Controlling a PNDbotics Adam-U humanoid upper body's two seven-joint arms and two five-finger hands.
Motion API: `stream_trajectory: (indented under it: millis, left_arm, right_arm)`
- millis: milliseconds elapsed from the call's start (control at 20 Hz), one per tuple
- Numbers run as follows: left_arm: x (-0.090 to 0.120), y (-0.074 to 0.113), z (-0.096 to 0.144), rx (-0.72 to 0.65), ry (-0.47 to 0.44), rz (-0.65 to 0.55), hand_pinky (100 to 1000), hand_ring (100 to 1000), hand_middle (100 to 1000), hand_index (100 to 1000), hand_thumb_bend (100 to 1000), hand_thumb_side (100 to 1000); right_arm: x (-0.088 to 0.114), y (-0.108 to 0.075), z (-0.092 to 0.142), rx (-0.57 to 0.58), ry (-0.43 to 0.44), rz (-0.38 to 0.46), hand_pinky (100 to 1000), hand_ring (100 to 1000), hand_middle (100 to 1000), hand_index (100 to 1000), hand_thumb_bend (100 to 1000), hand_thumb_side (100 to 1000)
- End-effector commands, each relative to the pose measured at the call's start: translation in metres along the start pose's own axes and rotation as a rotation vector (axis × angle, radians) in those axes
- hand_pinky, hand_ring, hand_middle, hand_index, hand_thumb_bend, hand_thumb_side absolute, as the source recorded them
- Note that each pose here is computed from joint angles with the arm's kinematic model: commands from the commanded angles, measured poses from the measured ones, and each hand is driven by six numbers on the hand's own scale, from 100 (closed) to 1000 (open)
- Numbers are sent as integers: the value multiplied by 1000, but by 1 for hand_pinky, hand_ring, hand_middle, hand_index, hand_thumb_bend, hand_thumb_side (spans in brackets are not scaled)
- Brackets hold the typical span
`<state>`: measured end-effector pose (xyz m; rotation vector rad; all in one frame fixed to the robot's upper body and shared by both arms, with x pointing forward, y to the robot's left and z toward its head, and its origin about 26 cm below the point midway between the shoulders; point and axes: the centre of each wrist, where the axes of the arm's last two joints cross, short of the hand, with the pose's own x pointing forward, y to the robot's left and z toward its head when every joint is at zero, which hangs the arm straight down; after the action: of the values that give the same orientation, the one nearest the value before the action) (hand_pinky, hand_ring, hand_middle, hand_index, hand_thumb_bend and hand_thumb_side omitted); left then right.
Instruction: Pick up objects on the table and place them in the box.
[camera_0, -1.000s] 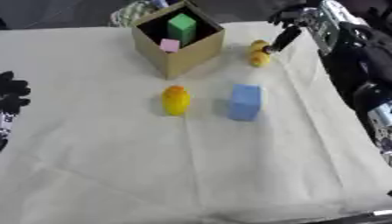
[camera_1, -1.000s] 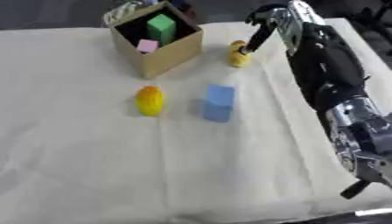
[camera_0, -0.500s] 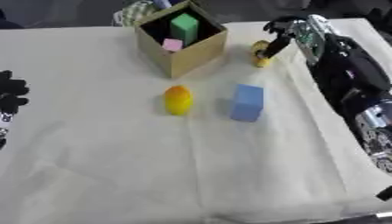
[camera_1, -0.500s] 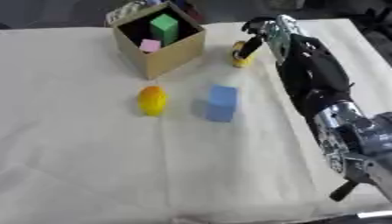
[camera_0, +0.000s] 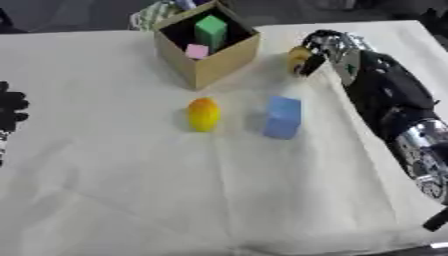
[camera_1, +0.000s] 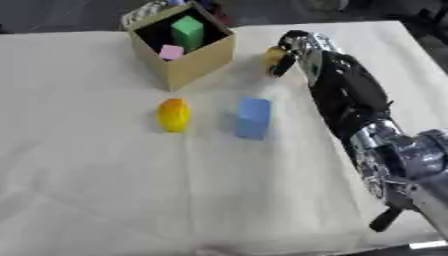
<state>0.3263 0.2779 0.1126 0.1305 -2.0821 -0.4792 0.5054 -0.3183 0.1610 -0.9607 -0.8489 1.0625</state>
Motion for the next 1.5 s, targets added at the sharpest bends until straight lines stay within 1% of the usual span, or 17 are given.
stream_trajectory:
  millis: [50,350,400,500,550,600,650,700,900,1000,1150,1300,1500]
  left_arm:
    - [7,5,-5,2,-29,-15,775,785,731,896,251,657]
    - [7,5,-4,4,-27,-14,775,785,730,896,252,656]
    - [7,5,-4,5,-27,-14,775,785,730,896,248,658]
    - [7,5,-4,6,-26,-14,775,785,729,896,252,656]
    - [6,5,-4,7,-25,-14,775,785,729,896,251,657]
    - [6,5,-4,7,-24,-14,775,785,729,896,251,657]
    - [6,5,-4,8,-24,-15,775,785,729,896,251,657]
    - [6,5,-4,8,-23,-15,775,785,729,896,252,657]
    - [6,5,-3,7,-20,-15,775,784,728,896,252,656]
    - [5,5,-3,7,-18,-16,775,784,728,896,253,656]
    - [5,5,-2,3,-18,-16,774,784,728,896,254,655]
    - [6,4,-3,-2,-20,-15,774,784,727,896,254,655]
    - [6,3,-4,-9,-24,-12,774,784,727,896,254,654]
  right_arm:
    - [-2,-12,2,-47,32,14,781,784,706,791,151,100]
    - [-1,-14,3,-171,53,28,681,634,466,580,128,100]
    - [0,-14,3,-189,54,30,662,611,415,529,100,100]
    - [1,-15,4,-227,54,30,649,596,386,501,114,100]
    - [1,-16,4,-251,52,32,617,567,330,442,100,100]
    - [3,-19,5,-279,46,28,604,552,297,409,100,100]
    - [4,-23,7,-309,34,18,590,540,280,394,100,100]
    - [6,-27,8,-334,22,8,588,539,279,393,100,100]
    - [21,-53,19,-438,-57,-42,556,516,258,381,100,100]
    - [34,-67,26,-485,-104,-67,542,506,251,377,100,100]
    - [61,-81,37,-534,-190,-84,536,501,254,383,100,100]
    - [91,-85,46,-549,-284,-77,537,501,261,390,100,100]
    - [129,-78,54,-529,-376,-54,542,504,268,397,100,100]
